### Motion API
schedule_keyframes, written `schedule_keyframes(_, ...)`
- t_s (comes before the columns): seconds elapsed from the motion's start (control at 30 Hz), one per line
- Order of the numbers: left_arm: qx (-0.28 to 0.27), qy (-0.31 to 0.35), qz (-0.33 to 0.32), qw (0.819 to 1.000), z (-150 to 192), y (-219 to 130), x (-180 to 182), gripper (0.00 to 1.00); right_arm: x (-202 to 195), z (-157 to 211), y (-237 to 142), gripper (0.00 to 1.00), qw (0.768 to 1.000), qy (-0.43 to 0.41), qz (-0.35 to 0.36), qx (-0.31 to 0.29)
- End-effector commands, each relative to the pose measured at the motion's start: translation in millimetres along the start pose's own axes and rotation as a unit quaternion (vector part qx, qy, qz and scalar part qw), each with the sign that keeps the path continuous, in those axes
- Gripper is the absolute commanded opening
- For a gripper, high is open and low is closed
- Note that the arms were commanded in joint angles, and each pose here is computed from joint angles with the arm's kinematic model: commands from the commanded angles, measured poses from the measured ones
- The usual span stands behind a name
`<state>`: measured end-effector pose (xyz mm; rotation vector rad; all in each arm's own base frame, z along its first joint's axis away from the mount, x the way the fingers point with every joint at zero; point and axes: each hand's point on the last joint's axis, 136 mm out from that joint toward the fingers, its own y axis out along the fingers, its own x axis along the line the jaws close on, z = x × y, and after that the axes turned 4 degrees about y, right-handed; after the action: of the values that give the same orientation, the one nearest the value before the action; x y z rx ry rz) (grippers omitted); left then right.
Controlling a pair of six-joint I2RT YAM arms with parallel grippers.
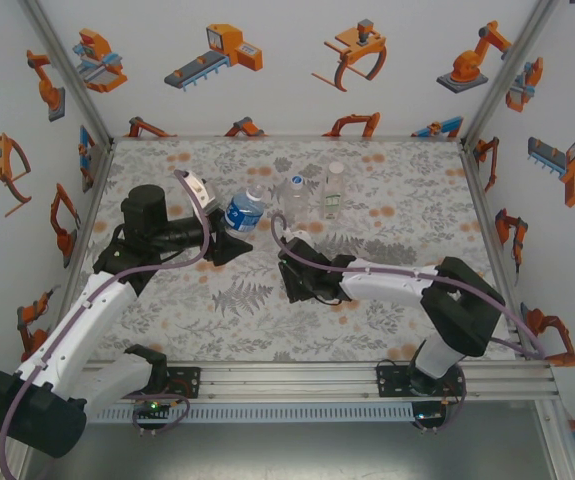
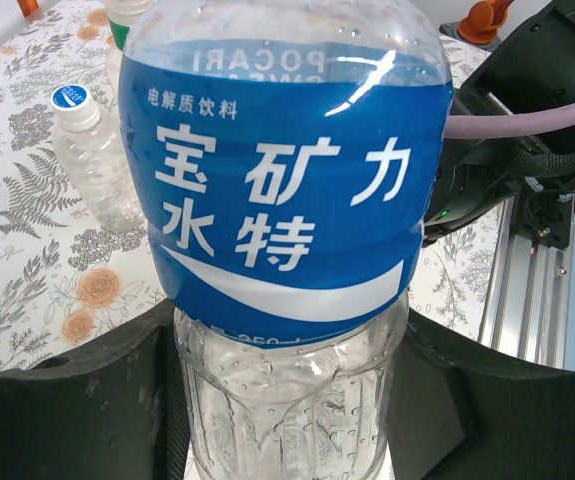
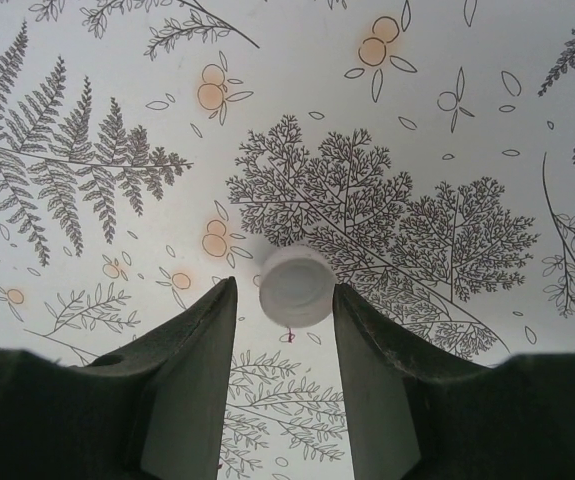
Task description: Screw on the bottle caps
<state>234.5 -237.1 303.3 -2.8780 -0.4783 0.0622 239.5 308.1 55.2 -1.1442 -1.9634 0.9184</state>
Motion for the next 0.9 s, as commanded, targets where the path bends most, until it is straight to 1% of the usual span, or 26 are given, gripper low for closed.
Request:
schedule_keyframes(0.0, -0.013, 0.018, -0.004, 1.000, -11, -6, -1, 0.08, 5, -1, 3, 0.43, 1.000, 0.006, -0.004, 0.006)
schedule_keyframes(0.23, -0.013, 0.018, -0.004, 1.000, -11, -6, -1, 0.08, 5, 3, 8, 0.43, 1.000, 0.005, -0.001, 0.015)
schedule_keyframes(0.57, -0.013, 0.017, -0.006, 1.000, -11, -6, 1, 0.08, 15, -21, -17, 0.43, 1.000, 0.007, -0.013, -0.008)
schedule_keyframes(0.87, -0.012, 0.015, -0.005, 1.000, -10, -5, 1, 0.08, 16, -17, -14, 0.43, 1.000, 0.008, -0.013, 0.004)
